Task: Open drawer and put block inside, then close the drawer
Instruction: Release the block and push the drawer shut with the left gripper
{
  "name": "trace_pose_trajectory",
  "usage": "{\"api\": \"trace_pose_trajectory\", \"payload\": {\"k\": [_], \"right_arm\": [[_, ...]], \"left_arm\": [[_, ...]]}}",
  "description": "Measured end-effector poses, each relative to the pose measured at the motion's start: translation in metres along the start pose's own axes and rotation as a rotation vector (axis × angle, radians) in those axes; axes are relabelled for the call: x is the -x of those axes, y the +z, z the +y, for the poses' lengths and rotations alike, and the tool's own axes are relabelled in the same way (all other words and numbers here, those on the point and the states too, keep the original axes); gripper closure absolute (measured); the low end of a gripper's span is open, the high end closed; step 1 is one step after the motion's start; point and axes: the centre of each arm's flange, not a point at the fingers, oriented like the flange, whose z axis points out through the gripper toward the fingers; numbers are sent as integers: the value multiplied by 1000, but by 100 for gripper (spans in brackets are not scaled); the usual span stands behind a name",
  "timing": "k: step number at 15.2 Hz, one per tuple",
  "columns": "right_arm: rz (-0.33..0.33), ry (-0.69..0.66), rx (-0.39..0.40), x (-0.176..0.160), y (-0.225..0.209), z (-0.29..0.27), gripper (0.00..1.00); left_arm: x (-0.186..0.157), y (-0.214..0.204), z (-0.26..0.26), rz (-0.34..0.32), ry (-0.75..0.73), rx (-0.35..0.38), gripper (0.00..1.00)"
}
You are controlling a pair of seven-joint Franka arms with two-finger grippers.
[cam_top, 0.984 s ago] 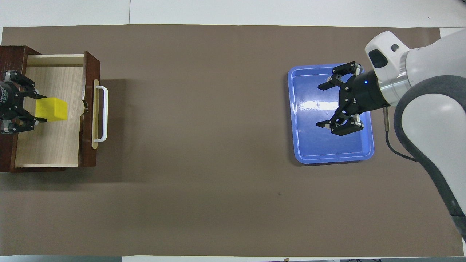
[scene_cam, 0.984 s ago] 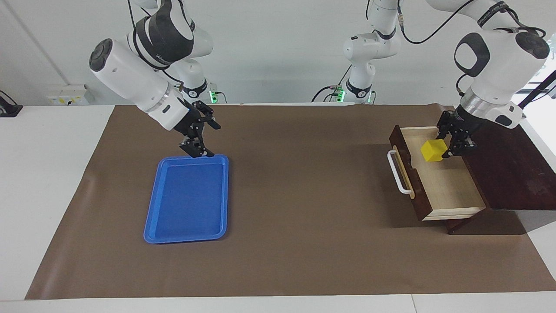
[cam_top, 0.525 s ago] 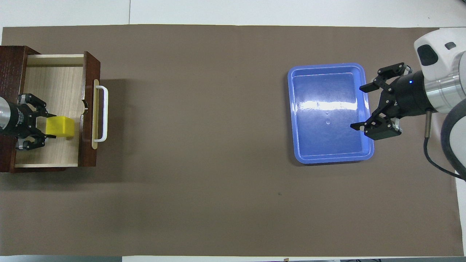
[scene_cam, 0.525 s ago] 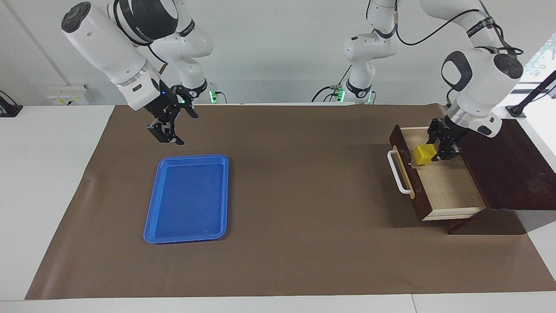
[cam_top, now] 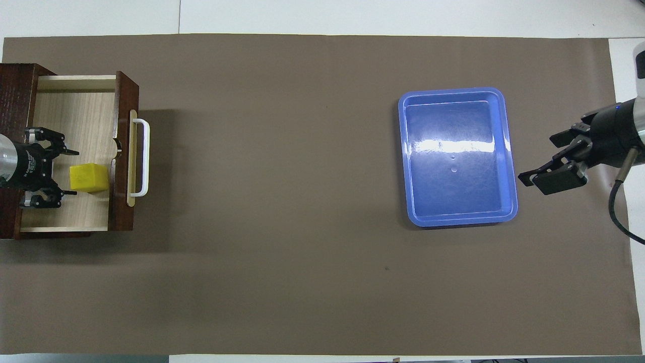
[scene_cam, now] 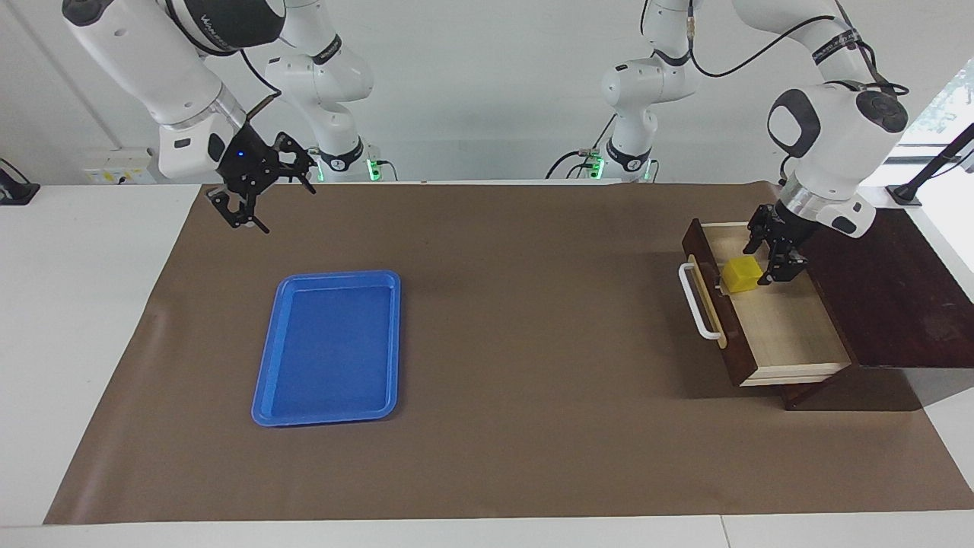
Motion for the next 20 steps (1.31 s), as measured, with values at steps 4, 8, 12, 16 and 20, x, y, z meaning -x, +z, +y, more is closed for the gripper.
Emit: {"api": "trace_pose_trajectory", "payload": {"k": [4,8,12,16,20], "right_arm": [[-65,201,48,18,-6,14,0],[-135,403,95,32,-5,23,0],[-169,529,116,41,-21,21,0],[-182,559,130,52,-41,23,0],[-161,608,180,54,-45,33,0]], "left_arm": [[29,-60,18,-5,2,7,0],[144,-37,24,6,68,-18,0],[146,12,26,37,66,-22,0],[114,30,26,58,31,0,0],[107,31,26,85,37,3,0]]}}
